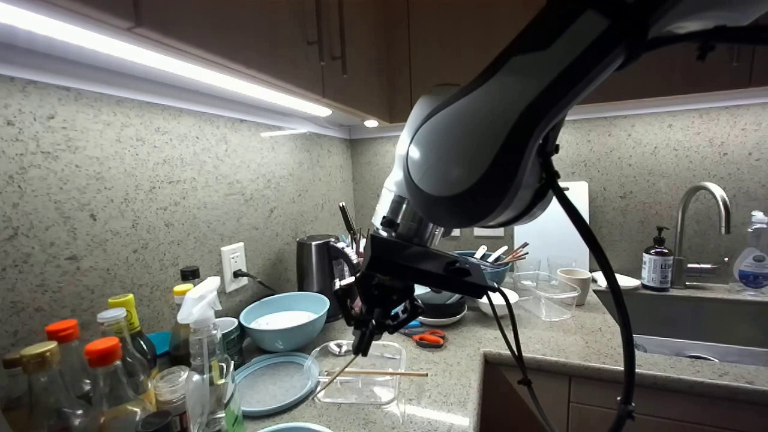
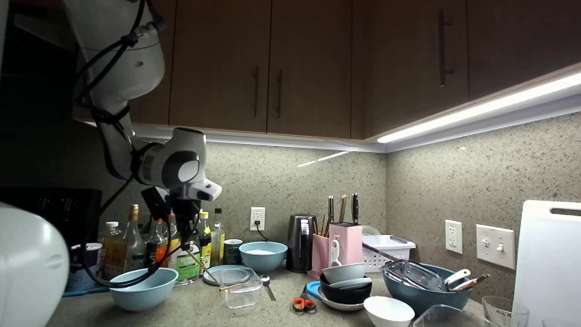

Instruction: Put the chopstick in the Bowl

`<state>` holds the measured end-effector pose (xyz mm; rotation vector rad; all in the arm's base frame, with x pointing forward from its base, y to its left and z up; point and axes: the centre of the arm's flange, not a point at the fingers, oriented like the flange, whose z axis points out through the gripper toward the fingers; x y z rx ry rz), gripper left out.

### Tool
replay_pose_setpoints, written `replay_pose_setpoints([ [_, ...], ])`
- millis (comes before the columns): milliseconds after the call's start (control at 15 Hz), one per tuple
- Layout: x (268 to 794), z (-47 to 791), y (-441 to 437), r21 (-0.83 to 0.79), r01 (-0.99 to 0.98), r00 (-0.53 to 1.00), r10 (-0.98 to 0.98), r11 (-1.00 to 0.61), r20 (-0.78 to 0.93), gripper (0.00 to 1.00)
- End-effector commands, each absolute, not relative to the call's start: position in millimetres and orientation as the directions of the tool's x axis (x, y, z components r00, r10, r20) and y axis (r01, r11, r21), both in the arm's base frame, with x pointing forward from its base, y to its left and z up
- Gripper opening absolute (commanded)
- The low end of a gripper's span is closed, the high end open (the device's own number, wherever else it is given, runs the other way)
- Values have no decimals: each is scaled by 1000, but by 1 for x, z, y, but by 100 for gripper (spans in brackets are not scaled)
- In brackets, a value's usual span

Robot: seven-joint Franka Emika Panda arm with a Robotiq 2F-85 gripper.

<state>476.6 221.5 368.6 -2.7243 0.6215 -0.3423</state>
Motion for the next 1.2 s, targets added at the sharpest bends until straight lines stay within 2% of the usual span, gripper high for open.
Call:
replay_pose_setpoints([
  [0, 467, 382, 229, -419, -337, 870, -449, -843, 205, 6],
  [600, 402, 443, 269, -483, -181, 835, -393, -857, 385, 7],
  [933, 384, 456, 274, -475, -148, 818, -377, -867, 434, 6],
  [1000, 383, 453, 274, -460, -158, 820, -376, -874, 432, 31],
  [1067, 396, 456, 275, -479, -133, 834, -359, -868, 418, 7],
  [1133, 394, 455, 275, -474, -137, 832, -361, -870, 421, 10],
])
